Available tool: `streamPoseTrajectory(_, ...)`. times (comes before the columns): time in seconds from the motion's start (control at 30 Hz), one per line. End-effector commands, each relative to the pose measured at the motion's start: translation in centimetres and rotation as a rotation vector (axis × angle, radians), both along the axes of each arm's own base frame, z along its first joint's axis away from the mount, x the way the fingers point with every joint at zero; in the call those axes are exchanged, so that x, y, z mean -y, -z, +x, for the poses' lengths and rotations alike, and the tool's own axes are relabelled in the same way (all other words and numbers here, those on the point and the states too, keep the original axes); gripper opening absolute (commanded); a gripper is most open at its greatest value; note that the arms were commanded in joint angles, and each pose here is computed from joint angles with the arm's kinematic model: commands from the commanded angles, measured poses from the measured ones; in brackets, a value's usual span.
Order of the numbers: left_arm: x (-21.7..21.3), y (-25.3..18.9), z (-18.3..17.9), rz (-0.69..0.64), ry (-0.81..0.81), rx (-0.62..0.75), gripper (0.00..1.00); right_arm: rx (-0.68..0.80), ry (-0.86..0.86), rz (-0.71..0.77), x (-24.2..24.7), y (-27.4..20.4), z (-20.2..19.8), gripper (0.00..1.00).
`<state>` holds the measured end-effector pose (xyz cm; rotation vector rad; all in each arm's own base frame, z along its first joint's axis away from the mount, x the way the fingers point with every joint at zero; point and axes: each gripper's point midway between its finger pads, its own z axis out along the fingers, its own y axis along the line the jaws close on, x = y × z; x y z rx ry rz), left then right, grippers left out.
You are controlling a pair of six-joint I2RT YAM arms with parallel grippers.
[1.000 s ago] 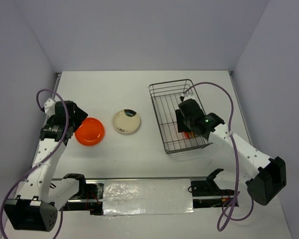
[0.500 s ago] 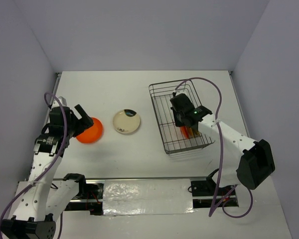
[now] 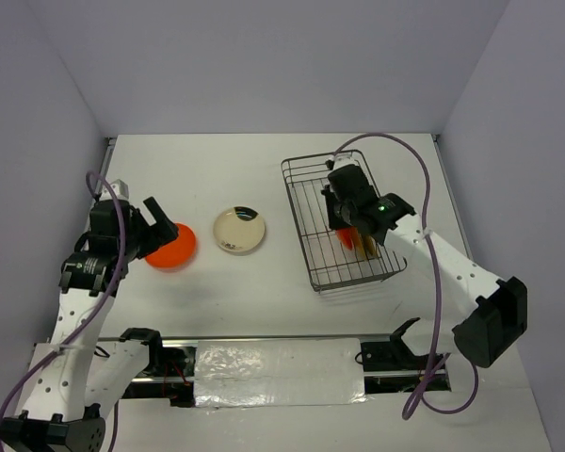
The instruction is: Unload the plates from the dish rack
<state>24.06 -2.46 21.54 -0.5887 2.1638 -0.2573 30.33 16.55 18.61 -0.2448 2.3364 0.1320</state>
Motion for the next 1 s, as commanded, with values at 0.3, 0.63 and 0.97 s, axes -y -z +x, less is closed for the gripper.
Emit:
streamPoseTrajectory(0.3, 8.6, -10.9, 2.1, -0.397, 0.318, 0.224, 1.0, 0.258, -0.595, 0.264, -8.4, -16.2, -5.7, 0.07)
streamPoseTrajectory(0.63, 9.5, -13.3, 1.0, -0.547, 0.281, 0.221, 0.99, 0.546, -0.746, -0.297, -15.6, -14.2, -9.8, 0.0)
streamPoseTrajectory(0.97, 9.3, -9.7, -0.2, -0.513, 0.292, 0.173, 0.97, 0.7, -0.786, -0.541, -25.0, -14.6, -11.3, 0.0)
